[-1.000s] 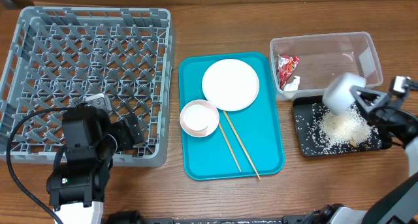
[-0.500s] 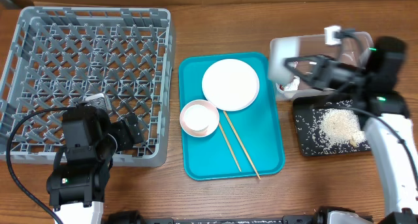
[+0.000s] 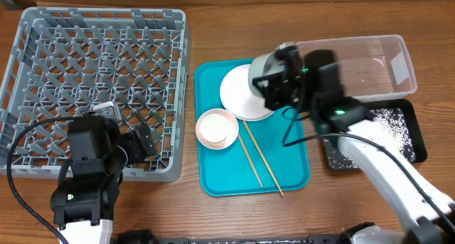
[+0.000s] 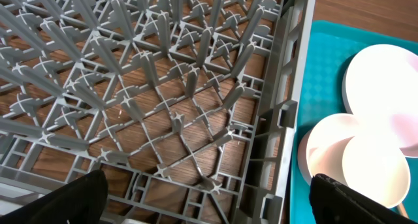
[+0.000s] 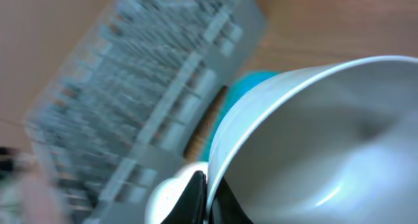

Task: Sort waste into correct bins and load items into the dishwasher
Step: 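Set the emptied bowl onto the white plate with the right gripper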

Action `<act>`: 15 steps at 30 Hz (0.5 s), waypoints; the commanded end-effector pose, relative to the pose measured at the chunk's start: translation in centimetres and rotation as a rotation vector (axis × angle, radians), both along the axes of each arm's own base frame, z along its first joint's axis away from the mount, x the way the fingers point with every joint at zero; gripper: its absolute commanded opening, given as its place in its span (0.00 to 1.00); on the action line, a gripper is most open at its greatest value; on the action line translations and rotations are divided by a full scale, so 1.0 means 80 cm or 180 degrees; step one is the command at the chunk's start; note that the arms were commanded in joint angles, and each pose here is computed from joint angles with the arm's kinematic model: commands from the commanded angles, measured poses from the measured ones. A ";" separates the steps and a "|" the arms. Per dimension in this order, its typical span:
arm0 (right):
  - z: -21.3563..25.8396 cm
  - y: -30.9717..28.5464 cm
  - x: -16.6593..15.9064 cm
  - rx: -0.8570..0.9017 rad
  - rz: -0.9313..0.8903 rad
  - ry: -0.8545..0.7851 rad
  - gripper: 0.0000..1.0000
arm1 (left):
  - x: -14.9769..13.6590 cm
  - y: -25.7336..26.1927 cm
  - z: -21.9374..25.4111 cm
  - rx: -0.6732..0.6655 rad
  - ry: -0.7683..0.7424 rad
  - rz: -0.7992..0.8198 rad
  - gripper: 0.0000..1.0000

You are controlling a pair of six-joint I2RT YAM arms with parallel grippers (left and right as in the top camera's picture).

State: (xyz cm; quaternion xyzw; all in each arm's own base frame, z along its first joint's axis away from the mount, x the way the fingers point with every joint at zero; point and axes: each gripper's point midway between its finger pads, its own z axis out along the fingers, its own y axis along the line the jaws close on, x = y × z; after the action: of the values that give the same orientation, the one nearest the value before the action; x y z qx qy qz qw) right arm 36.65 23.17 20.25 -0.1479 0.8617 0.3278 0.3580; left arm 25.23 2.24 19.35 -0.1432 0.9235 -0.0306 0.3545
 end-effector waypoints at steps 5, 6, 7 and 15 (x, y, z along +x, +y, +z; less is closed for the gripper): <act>-0.089 0.026 0.023 -0.0965 0.0197 -0.0263 0.04 | 0.004 0.004 0.016 -0.0020 -0.0107 0.0083 1.00; -0.099 0.025 0.026 -0.1021 0.0162 -0.0253 0.04 | 0.004 0.004 0.016 -0.0020 -0.0107 0.0083 1.00; -0.108 0.026 0.029 -0.1056 0.0154 -0.0235 0.04 | 0.004 0.004 0.016 -0.0020 -0.0107 0.0083 1.00; -0.147 0.029 0.032 -0.1129 0.0192 -0.0077 0.15 | 0.004 0.004 0.016 -0.0019 -0.0107 0.0083 1.00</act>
State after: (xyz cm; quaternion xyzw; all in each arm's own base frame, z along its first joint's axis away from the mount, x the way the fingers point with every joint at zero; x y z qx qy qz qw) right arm 38.17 25.39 7.56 -0.2334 0.9031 0.1887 0.3071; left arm 25.22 2.24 19.34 -0.1432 0.9236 -0.0306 0.3543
